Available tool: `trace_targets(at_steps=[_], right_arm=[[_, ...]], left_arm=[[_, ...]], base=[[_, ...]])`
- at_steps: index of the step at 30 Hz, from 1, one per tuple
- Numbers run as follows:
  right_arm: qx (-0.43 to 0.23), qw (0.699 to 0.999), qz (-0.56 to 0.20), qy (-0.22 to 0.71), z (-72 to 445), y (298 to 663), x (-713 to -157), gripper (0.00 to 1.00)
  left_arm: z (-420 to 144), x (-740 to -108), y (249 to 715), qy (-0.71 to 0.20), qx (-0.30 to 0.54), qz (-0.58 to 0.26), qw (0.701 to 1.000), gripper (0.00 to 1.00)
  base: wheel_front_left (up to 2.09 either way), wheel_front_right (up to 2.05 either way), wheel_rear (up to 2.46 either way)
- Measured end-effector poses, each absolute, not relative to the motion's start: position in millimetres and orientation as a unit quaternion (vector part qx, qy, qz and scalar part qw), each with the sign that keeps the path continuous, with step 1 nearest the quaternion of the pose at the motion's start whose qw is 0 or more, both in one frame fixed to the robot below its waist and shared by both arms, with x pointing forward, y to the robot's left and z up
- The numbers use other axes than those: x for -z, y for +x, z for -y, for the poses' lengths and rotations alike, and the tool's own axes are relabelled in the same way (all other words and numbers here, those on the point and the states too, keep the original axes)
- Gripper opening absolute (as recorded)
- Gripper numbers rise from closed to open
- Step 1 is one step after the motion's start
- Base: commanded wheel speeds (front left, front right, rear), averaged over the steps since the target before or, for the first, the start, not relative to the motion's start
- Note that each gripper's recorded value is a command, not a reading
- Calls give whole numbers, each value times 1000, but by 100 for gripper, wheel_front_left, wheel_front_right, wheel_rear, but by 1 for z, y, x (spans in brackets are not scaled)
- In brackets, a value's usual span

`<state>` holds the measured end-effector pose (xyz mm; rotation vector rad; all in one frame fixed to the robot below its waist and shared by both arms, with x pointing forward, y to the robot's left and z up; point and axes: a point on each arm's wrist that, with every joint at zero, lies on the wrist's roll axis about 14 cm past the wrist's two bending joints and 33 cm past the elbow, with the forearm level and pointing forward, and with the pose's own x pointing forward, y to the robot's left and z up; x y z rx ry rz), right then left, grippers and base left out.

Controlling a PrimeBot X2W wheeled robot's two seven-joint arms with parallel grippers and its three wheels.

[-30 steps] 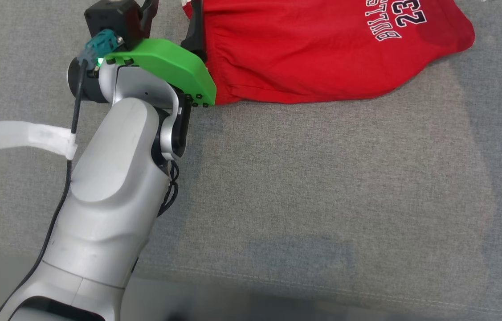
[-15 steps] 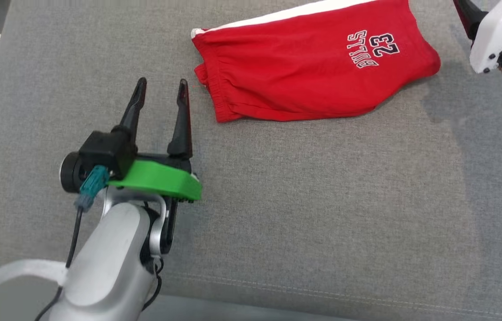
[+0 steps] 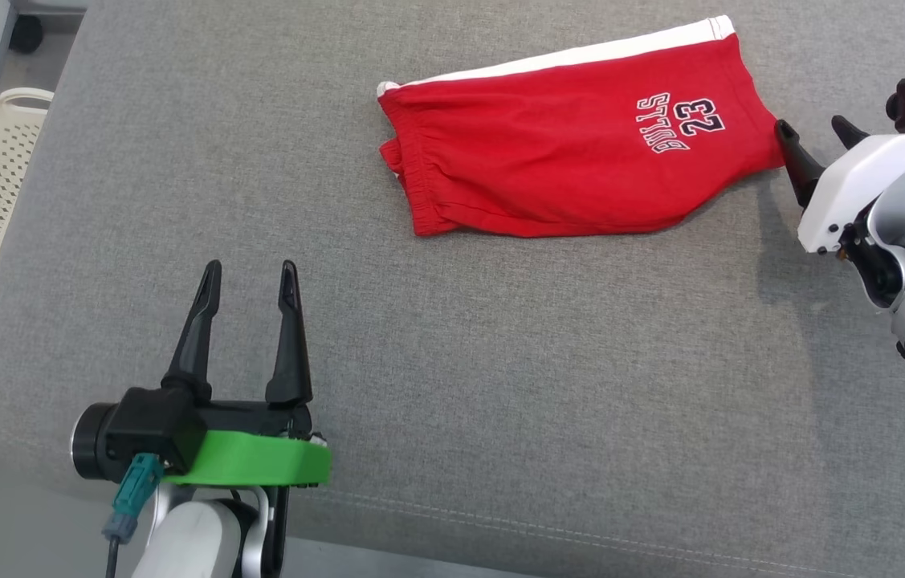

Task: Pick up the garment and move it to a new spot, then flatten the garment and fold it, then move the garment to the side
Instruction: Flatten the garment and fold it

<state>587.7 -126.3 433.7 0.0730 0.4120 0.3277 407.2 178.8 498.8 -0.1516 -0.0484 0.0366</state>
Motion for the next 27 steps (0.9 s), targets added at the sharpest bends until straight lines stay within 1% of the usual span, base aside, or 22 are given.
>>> trace_targets(at_steps=[15,16,17,19,20,27], right_arm=[[-157,950,-261,70,108,584,-390,100],[-158,949,-263,71,106,585,-389,85],[-159,948,-267,71,105,585,-387,44],[-164,946,-272,70,101,586,-385,19],[-166,945,-272,69,100,587,-385,0],[-177,944,-270,59,96,586,-388,0]], left_arm=[[-182,-486,403,-69,-23,10,997,100],[-182,-485,403,-69,-23,9,997,100],[-183,-483,403,-68,-23,7,997,100],[-184,-481,403,-69,-26,4,997,100],[-184,-480,404,-70,-27,3,997,100],[-184,-480,404,-67,-27,3,997,100]], base=[[0,0,0],[0,0,0],[0,0,0],[0,0,0],[0,0,0],[0,0,0]])
